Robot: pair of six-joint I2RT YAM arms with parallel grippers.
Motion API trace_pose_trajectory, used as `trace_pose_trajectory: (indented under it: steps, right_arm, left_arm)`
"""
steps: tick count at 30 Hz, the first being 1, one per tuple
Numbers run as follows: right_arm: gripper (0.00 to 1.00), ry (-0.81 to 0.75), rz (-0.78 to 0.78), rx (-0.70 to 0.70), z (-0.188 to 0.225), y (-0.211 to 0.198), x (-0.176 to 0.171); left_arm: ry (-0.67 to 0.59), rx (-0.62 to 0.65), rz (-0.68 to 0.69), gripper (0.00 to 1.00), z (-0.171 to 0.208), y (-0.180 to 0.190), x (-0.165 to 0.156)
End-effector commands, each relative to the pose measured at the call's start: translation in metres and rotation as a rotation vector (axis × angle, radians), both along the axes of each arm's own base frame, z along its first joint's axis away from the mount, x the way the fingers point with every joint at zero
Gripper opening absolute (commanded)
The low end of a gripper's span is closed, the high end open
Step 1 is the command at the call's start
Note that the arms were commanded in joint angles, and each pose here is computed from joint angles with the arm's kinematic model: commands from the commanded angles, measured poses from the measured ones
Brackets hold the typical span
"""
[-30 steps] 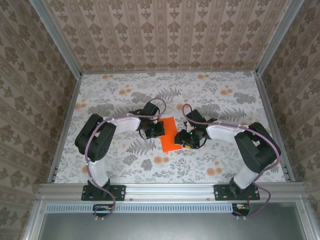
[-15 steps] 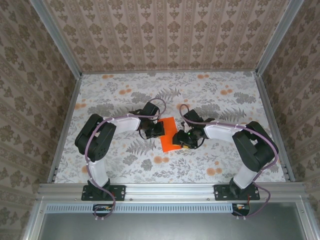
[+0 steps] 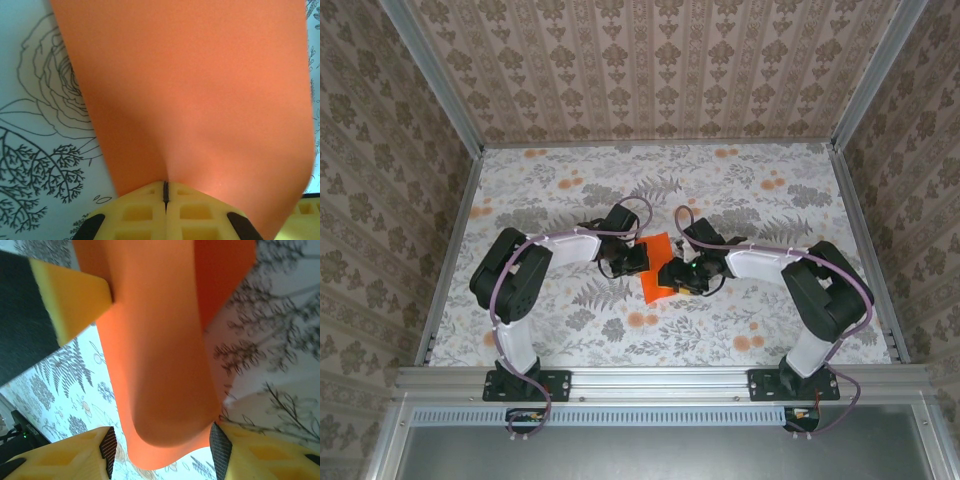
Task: Fold a paper plane with a square sheet of paper (pick it up from the middle)
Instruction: Third fold the triangle at the center of the table.
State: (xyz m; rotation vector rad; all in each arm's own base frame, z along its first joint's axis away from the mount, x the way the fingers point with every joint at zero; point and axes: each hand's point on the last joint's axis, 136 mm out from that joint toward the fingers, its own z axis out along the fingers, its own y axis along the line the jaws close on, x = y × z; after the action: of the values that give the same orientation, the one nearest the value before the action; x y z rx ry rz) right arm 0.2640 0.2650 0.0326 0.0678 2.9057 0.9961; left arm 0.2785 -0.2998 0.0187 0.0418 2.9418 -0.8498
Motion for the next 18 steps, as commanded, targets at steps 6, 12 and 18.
trace_pose_trajectory:
  steps: [6,12,18]
  right_arm:
    - [0.57,-0.057,0.0,0.115,0.007,0.017,0.024]
    - [0.58,-0.111,0.008,0.148,0.013,0.014,0.036]
    - [0.59,-0.148,0.035,0.163,0.014,0.013,0.044]
  left_arm:
    - [0.102,0.139,0.022,0.0,-0.042,0.026,-0.026]
    - [0.107,0.143,0.022,0.0,-0.044,0.026,-0.027]
    - [0.109,0.144,0.023,0.0,-0.045,0.027,-0.026]
